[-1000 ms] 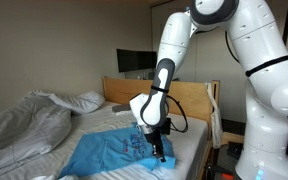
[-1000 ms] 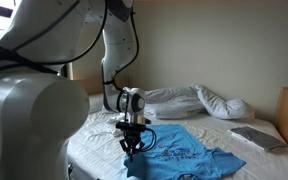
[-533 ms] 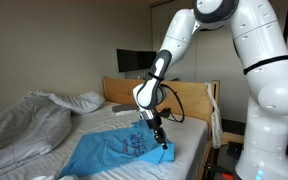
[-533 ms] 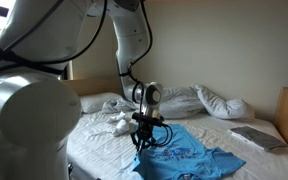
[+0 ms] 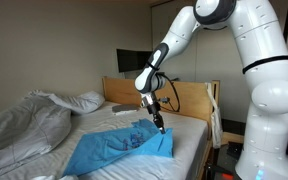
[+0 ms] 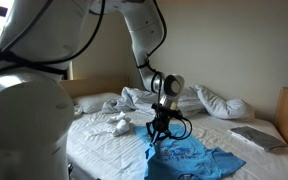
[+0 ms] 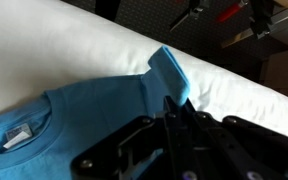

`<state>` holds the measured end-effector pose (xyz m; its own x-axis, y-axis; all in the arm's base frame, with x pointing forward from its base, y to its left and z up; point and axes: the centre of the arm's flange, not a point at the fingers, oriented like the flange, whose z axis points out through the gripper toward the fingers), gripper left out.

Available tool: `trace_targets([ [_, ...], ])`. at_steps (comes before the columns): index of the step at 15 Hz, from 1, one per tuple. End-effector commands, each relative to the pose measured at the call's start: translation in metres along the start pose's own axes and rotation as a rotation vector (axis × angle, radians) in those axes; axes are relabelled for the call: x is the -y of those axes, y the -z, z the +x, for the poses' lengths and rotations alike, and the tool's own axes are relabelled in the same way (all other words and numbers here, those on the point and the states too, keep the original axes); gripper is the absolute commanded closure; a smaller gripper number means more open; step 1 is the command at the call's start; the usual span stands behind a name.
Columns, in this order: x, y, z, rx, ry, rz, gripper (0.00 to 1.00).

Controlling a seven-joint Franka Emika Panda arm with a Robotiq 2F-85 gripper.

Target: Fold the blue t-shirt from right to left

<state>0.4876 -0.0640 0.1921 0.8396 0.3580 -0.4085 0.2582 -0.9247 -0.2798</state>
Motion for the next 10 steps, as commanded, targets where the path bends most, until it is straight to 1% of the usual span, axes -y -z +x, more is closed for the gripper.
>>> trace_targets([
  [1, -0.047, 0.018, -0.008, -0.01, -0.013, 0.097, 0.89],
  [4, -0.088, 0.022, -0.013, -0.006, -0.03, 0.168, 0.9],
  [6, -0.116, 0.02, -0.014, 0.014, -0.027, 0.213, 0.89],
  [10, -0.154, 0.007, 0.005, 0.069, 0.011, 0.268, 0.91],
])
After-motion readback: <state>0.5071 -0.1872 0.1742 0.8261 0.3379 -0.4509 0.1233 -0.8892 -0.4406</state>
